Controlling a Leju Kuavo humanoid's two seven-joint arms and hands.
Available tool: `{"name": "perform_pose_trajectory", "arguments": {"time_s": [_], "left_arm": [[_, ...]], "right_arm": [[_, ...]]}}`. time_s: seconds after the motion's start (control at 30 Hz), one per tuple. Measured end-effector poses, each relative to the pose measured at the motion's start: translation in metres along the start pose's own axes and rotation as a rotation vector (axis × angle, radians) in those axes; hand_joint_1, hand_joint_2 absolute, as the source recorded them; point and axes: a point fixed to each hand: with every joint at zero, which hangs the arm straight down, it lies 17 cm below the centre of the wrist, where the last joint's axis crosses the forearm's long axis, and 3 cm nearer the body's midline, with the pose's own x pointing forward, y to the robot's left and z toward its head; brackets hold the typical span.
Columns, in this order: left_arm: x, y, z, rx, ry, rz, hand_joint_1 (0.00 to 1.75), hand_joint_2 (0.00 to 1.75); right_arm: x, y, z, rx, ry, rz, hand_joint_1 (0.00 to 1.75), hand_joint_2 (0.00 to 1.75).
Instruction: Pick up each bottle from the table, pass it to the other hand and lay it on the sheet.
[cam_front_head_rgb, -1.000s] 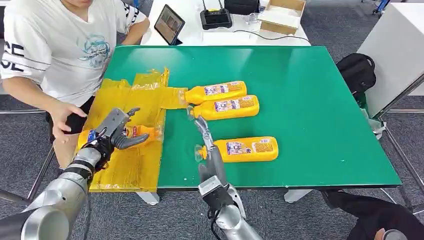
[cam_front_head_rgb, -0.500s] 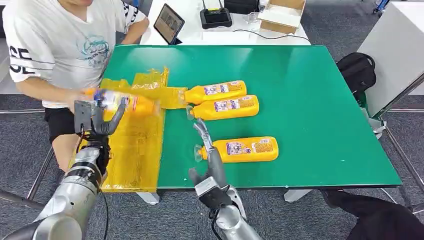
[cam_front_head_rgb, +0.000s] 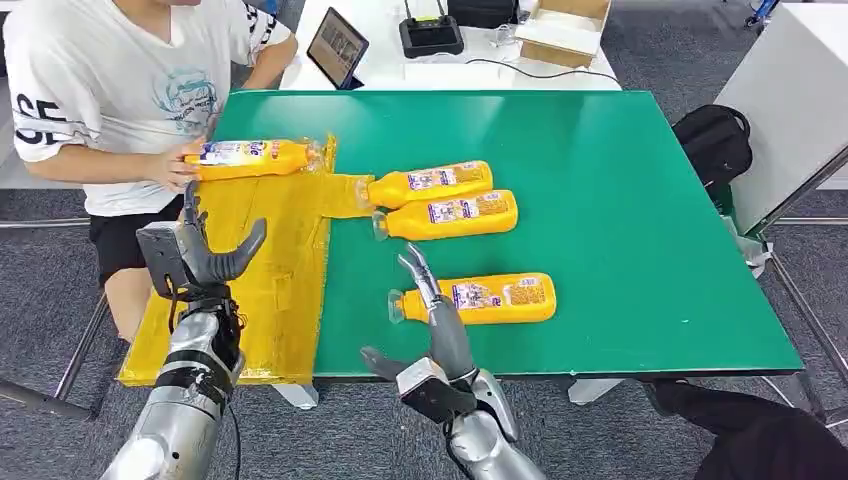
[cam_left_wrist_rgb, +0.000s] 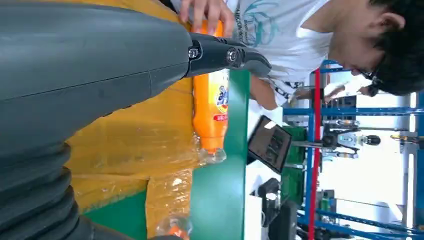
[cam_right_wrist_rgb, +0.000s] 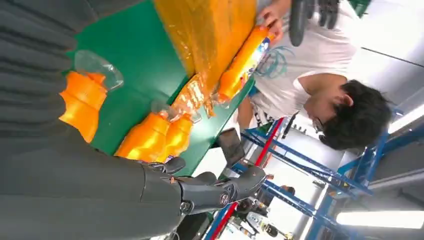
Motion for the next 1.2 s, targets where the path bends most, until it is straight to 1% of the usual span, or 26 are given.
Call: {"name": "perform_pose_trajectory", "arguments": {"time_s": [0.1, 0.17, 0.3, 0.47, 0.6, 0.73, 0.97, 1.1, 1.2], "left_arm": [[0.008, 0.001, 0.011, 0.03, -0.015, 0.08, 0.0, 1.75], [0.01, 0.002, 0.028, 0.047, -0.021, 0.072, 0.0, 1.75], [0.009, -0.001, 0.059, 0.061, 0.001, 0.086, 0.0, 1.75], [0.001, -0.009, 0.085, 0.038, 0.036, 0.093, 0.0, 1.75], [0.003, -0.015, 0.093, 0.014, 0.031, 0.082, 0.0, 1.75], [0.003, -0.022, 0.098, -0.009, 0.033, 0.077, 0.0, 1.75], [0.002, -0.029, 0.103, -0.035, 0.042, 0.068, 0.0, 1.75], [0.0, -0.031, 0.106, -0.044, 0.046, 0.07, 0.0, 1.75], [0.0, -0.031, 0.106, -0.045, 0.047, 0.069, 0.0, 1.75]], "right_arm": [[-0.01, -0.015, 0.0, -0.013, 0.02, 0.081, 0.0, 1.75], [-0.022, -0.034, 0.0, -0.021, 0.053, 0.154, 0.0, 1.75], [-0.05, -0.069, -0.001, -0.02, 0.133, 0.274, 0.0, 1.75], [-0.071, -0.094, -0.011, 0.01, 0.193, 0.387, 0.0, 1.75], [-0.088, -0.099, -0.016, 0.062, 0.237, 0.444, 0.0, 1.75], [-0.105, -0.101, -0.02, 0.11, 0.294, 0.457, 0.0, 1.75], [-0.148, -0.097, -0.007, 0.232, 0.431, 0.462, 0.0, 1.75], [-0.166, -0.095, 0.004, 0.286, 0.481, 0.471, 0.0, 1.75], [-0.171, -0.097, 0.005, 0.3, 0.493, 0.48, 0.0, 1.75]]}}
